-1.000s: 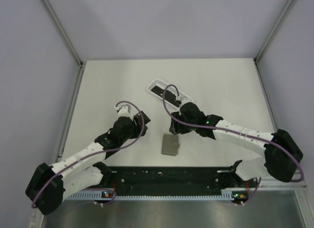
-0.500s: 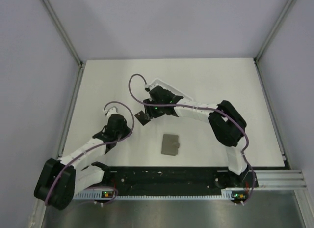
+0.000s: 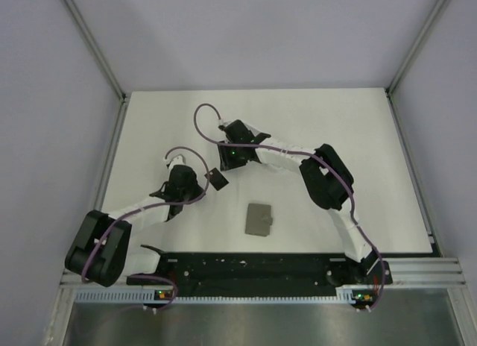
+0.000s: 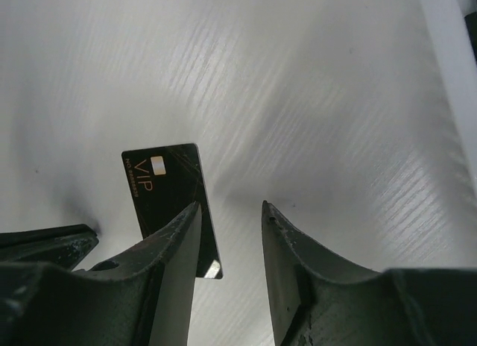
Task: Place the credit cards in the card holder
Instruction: Move the credit card to the corner of the board.
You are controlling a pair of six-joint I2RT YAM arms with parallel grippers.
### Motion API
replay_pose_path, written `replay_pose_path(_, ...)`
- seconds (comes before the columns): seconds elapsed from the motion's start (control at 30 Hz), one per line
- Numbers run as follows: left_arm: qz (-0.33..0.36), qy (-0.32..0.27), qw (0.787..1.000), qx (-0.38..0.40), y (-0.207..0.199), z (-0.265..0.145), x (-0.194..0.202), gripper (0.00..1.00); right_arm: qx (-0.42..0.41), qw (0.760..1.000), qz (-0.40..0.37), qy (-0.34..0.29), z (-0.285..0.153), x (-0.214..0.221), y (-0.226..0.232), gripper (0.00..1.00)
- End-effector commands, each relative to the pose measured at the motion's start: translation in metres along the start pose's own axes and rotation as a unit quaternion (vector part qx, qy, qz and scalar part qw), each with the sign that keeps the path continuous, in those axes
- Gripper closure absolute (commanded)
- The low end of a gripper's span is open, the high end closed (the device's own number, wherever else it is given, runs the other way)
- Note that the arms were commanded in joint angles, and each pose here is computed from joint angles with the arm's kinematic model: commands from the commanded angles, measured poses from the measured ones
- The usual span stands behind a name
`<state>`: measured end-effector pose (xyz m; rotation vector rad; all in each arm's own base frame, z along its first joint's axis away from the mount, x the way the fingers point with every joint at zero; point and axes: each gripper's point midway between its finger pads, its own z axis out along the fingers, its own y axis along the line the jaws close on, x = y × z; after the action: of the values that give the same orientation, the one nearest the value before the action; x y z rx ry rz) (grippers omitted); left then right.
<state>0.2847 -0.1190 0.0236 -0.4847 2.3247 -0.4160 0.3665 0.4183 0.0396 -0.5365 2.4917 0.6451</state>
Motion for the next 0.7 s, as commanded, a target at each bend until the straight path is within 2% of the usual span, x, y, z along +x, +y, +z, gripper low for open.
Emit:
replay_pose_path(0.0, 0.003, -0.018, 0.999, 0.031, -0.019, 0.007, -0.017, 1.00, -0.037, 0.999, -0.010, 0.018, 0.003, 0.002, 0.016, 0.62)
replay_pose_path(0.33, 0.010, 0.021, 0.999, 0.036, -0.021, 0.017, -0.002, 1.00, -0.073, 0.995, -0.034, 0.064, 0.006, 0.039, 0.034, 0.63)
replay_pose_path(0.57, 0.014, 0.026, 0.999, 0.042, -0.020, 0.015, 0.002, 1.00, -0.079, 0.993, -0.043, 0.080, 0.006, 0.058, 0.042, 0.63)
replay_pose_path(0.67, 0.014, 0.046, 0.997, 0.060, -0.024, 0.012, 0.012, 1.00, -0.079, 0.993, -0.039, 0.082, 0.003, 0.065, 0.044, 0.63)
